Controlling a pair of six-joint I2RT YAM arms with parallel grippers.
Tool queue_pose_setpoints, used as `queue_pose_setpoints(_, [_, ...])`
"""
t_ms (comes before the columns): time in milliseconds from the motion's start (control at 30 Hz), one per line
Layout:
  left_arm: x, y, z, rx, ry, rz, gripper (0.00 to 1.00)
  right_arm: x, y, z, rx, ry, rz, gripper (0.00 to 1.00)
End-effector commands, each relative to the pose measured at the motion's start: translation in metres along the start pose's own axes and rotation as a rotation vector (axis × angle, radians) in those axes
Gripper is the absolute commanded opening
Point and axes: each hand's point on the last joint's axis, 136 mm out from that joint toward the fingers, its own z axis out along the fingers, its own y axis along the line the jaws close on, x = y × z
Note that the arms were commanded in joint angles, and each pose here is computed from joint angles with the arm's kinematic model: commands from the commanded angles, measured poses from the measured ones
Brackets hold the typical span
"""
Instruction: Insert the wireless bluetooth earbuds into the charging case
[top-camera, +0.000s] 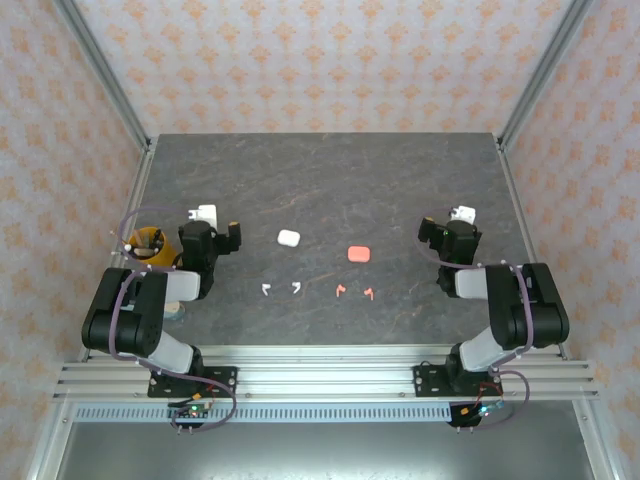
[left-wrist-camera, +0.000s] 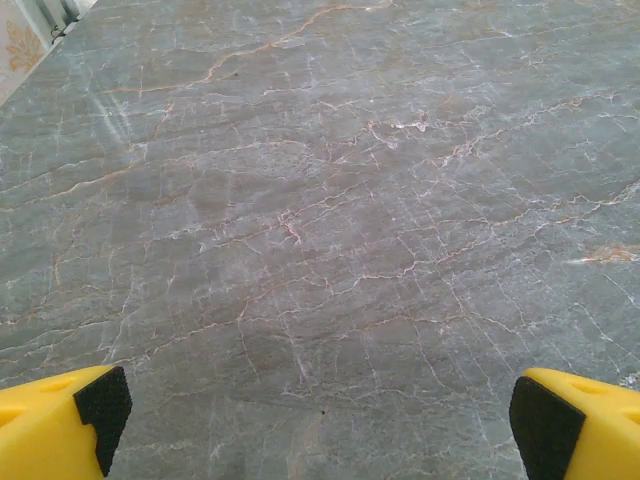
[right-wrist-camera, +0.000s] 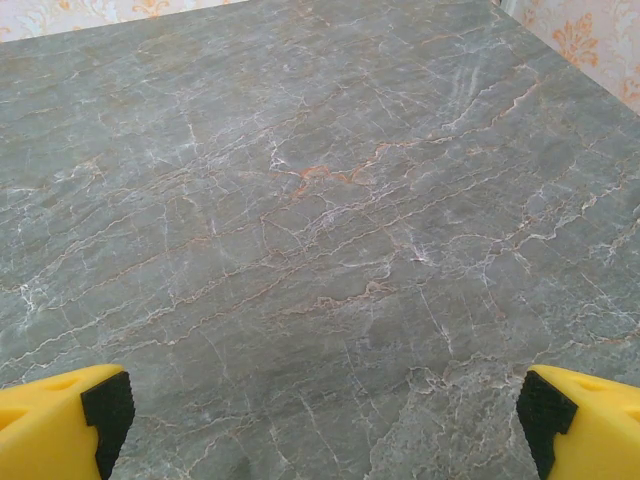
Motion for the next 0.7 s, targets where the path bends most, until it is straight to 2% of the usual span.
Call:
queue_pose_setpoints(0, [-0.0195, 0.0011, 0.0001, -0.013, -0.057, -0.014, 1.0, -0.0152, 0.0018, 0.0002, -0.009, -0.038, 0.0, 1.0])
queue_pose_setpoints(667, [-0.019, 0.0015, 0.0012, -0.011, -0.05, -0.018, 1.0, -0.0138, 0.0015, 0.0027, -0.007, -0.026, 0.006, 1.0])
